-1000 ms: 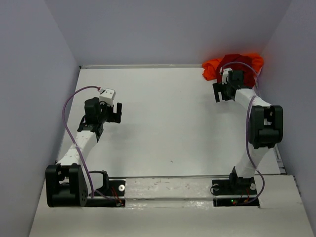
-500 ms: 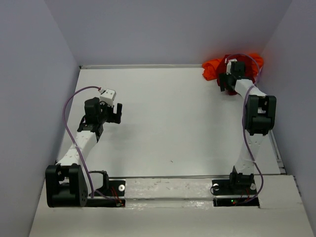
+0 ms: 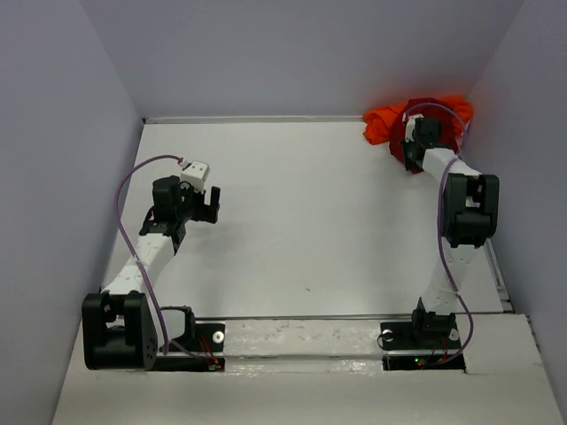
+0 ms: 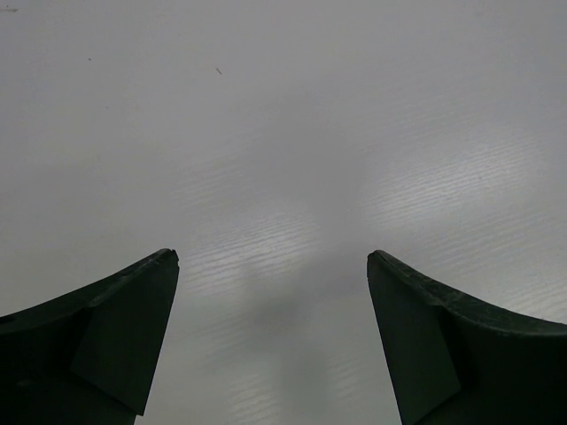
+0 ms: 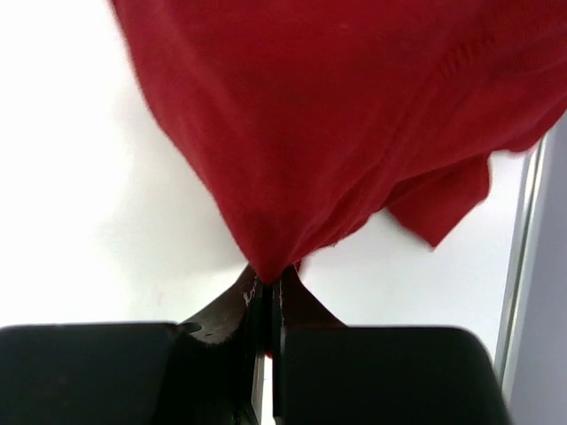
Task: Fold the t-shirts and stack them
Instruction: Pick up the crumpled T-shirt from the corner of the board, then move the crumpled T-shirt to the center of the board.
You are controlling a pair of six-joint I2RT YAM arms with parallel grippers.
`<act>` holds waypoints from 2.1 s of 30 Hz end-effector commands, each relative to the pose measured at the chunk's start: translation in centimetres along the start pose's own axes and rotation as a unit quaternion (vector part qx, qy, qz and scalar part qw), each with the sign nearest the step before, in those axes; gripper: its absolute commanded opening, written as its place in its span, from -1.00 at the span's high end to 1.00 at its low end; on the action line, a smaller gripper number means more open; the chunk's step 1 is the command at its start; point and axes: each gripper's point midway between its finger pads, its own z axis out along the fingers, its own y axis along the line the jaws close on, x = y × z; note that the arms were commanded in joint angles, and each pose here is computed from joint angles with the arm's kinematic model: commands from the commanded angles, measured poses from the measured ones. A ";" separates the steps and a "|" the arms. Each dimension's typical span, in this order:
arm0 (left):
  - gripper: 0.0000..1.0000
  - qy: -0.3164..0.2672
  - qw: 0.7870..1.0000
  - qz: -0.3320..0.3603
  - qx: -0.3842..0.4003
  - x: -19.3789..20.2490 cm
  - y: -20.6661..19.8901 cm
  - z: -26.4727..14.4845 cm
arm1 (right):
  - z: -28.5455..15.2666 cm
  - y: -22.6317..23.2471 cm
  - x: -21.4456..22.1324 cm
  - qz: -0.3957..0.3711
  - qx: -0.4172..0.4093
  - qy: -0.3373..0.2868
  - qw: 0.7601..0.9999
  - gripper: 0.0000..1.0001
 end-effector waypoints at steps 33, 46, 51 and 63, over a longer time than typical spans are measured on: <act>-0.93 -0.028 0.999 0.003 0.019 -2.1 -0.6 -0.8 | -28.6 26.2 1.4 -0.165 -0.471 -0.076 0.863 1.00; -0.93 -0.027 0.999 0.005 0.021 -2.0 -0.6 -0.7 | -28.7 34.1 3.8 -0.252 -0.506 -0.027 0.824 1.00; -0.93 -0.027 0.999 0.006 0.020 -1.8 -0.6 -0.8 | -28.8 33.1 -2.1 -0.251 -0.448 -0.113 0.851 1.00; -0.93 -0.034 0.999 0.008 0.007 -2.2 -0.2 -0.9 | -41.7 25.5 -17.1 -0.178 -0.366 -0.327 0.853 1.00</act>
